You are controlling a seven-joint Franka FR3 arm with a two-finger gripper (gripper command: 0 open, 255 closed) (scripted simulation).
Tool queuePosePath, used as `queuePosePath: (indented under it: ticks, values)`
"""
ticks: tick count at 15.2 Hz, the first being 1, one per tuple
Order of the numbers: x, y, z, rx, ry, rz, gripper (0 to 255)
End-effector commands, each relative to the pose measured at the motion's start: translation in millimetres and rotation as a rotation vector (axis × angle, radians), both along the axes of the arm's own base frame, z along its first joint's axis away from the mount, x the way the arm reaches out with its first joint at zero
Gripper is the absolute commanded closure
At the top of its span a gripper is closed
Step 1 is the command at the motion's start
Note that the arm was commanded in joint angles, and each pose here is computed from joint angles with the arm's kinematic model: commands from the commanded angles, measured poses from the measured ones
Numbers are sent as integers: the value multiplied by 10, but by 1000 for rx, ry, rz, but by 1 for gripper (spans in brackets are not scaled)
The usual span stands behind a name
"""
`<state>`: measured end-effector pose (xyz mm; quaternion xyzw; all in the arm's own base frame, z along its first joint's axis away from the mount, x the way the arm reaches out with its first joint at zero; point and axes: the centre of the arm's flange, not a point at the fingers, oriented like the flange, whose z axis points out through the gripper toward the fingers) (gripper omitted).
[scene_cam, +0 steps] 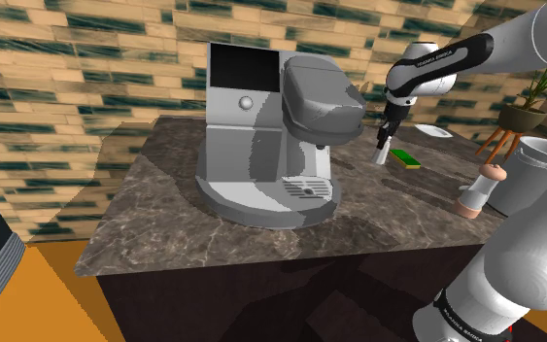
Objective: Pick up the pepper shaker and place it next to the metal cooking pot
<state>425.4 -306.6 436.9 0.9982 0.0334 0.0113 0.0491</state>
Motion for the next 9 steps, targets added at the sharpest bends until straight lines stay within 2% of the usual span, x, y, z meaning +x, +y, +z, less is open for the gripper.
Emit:
queuePosePath:
  ticks: [1,9]
  values:
    - [-13,5,104,0,0,0,255]
    - [-13,5,527,0,0,0,255]
